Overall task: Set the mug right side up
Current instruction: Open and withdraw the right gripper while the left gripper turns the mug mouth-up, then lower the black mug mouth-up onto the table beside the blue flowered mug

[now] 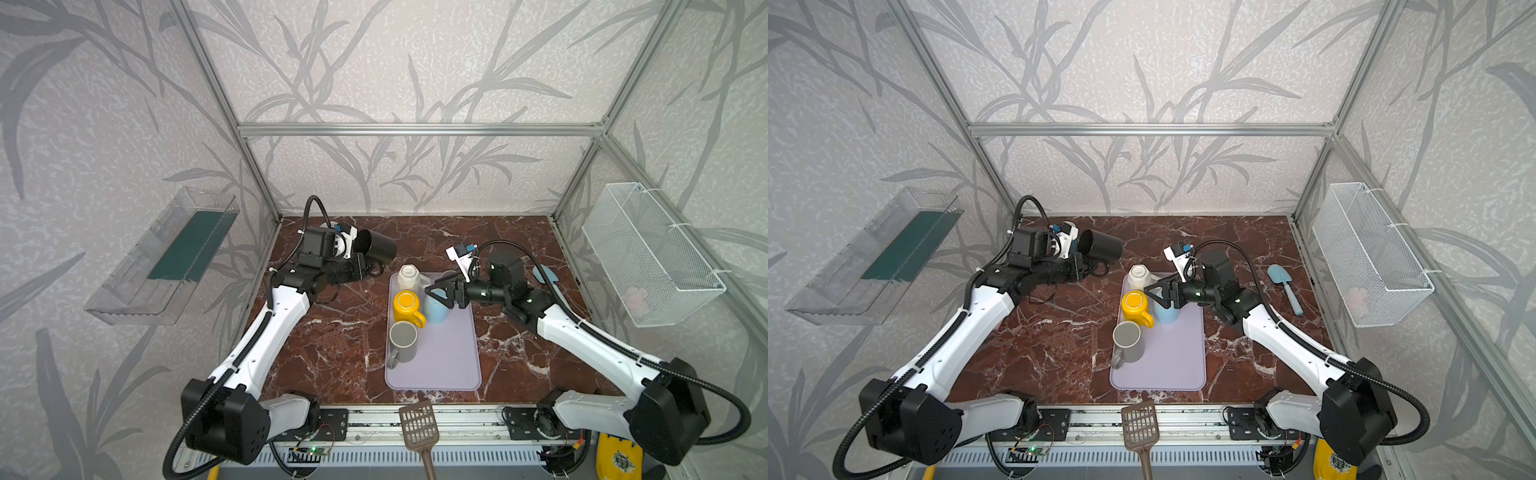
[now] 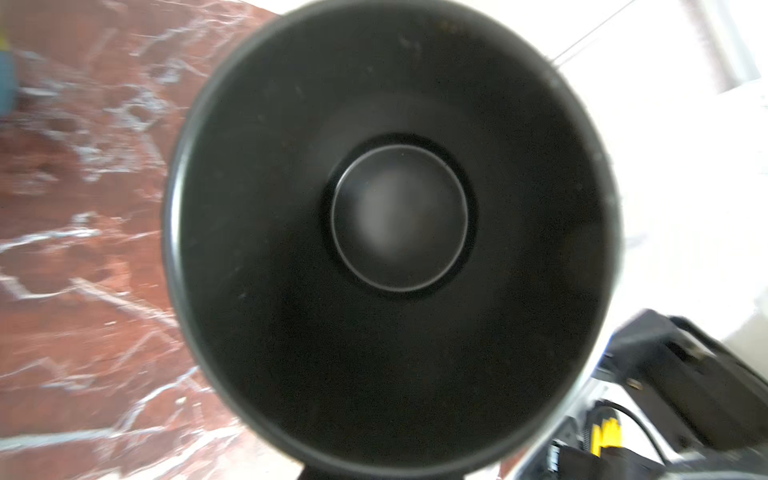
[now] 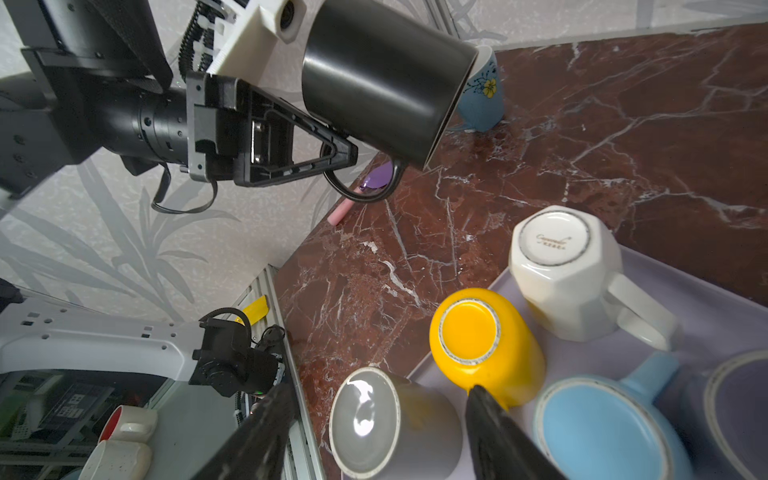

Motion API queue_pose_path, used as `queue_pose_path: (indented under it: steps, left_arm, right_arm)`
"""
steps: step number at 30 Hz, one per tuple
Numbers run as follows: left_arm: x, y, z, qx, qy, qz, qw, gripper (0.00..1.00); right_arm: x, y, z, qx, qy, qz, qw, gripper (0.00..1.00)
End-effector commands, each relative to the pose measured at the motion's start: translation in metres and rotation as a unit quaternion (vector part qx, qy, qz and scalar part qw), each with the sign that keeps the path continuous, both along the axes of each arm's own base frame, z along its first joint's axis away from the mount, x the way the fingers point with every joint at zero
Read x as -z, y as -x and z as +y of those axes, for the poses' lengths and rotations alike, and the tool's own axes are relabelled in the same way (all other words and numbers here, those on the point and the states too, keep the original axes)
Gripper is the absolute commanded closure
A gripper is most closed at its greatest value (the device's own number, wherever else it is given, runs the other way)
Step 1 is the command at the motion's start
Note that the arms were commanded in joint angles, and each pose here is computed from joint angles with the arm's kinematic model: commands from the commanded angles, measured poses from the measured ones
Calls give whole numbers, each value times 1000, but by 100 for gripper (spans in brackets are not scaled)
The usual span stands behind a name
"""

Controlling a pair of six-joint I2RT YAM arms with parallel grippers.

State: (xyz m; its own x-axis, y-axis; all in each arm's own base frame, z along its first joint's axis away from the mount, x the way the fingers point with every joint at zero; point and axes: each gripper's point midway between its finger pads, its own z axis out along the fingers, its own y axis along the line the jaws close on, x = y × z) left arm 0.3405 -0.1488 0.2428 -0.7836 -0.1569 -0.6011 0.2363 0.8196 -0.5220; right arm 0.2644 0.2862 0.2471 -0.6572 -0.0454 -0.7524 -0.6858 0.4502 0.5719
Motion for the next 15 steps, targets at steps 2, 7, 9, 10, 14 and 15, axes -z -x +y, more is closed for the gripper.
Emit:
queue_pose_path:
  steps: [2,7,9,10,14,15]
  left_arm:
    - [-17,-21,11,-9,-58,-46,997,100]
    - [5,-46,26,-32,-121,-21,992,100]
    - [12,-56,31,-43,-138,-16,989,100]
    - [16,-62,32,-46,-145,-13,988,100]
    - [28,-81,38,-57,-169,1,984,100]
    - [32,-85,40,-59,-177,6,983,100]
  right_arm:
    - [7,2,-13,27,26,-9,999,33]
    - [12,6,-20,39,29,-6,999,33]
    - [14,8,-23,42,34,-7,999,33]
    - [15,9,-24,43,37,-7,998,33]
    - [18,11,-30,51,49,-10,997,33]
    - [19,12,-32,52,52,-10,997,33]
